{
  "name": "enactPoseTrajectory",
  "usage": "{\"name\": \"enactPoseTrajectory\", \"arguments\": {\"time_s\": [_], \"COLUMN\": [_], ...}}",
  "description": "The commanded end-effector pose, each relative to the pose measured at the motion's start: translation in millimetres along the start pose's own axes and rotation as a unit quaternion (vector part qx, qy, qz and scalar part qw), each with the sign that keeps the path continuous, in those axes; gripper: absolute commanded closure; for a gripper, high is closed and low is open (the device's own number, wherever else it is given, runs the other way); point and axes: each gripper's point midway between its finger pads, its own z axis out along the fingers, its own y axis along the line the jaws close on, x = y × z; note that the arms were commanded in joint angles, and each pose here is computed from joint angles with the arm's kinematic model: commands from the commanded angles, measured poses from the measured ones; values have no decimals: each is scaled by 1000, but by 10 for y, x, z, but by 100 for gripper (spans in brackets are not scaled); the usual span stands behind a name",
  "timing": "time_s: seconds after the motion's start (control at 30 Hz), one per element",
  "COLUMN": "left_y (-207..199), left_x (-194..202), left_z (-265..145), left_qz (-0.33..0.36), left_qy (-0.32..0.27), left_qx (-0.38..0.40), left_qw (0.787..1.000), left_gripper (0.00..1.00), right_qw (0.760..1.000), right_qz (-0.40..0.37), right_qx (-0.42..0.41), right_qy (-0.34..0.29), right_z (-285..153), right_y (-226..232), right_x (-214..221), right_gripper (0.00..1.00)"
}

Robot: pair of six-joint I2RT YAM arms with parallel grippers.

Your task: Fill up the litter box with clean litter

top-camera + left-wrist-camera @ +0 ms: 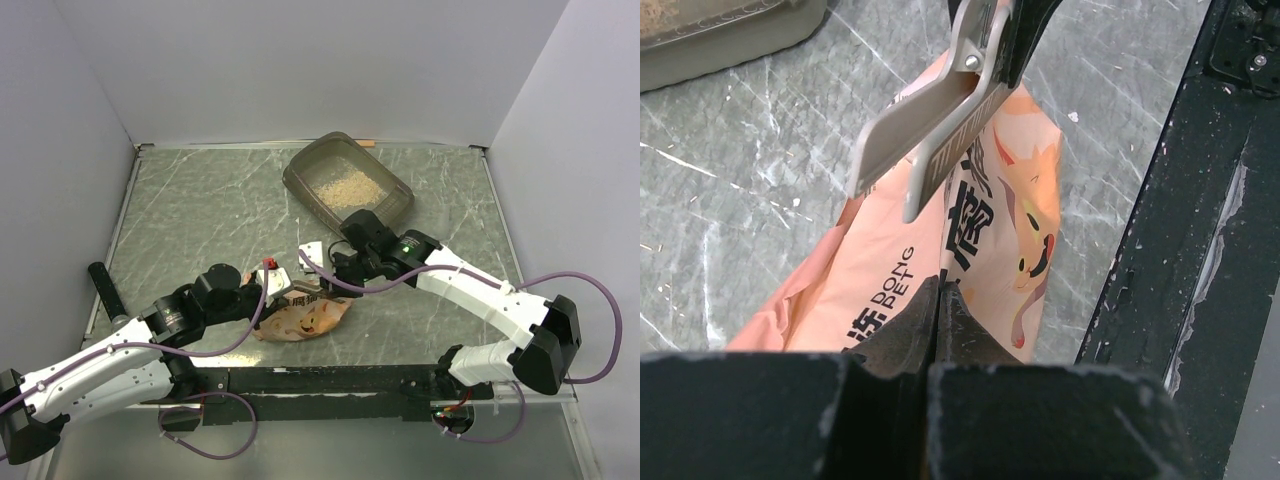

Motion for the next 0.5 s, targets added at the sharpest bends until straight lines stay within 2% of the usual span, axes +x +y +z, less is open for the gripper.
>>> {"name": "enactPoseTrajectory", "arguments": {"time_s": [0.0,0.47], "left_y": [46,55], "left_x": [-254,-261], "left_z": [-37,-53], "left_qz": [7,6], "left_qy": [-42,-44], "left_qx": [-11,-14], "left_qw": [999,999], "left_gripper": [99,99], "right_qw": [996,988], "right_qz": [14,31], "right_qx": [16,-12], "right_qy": [82,150], "right_z": [-203,138], "right_y": [48,91], "right_x": [349,639], "right_gripper": [100,100]}}
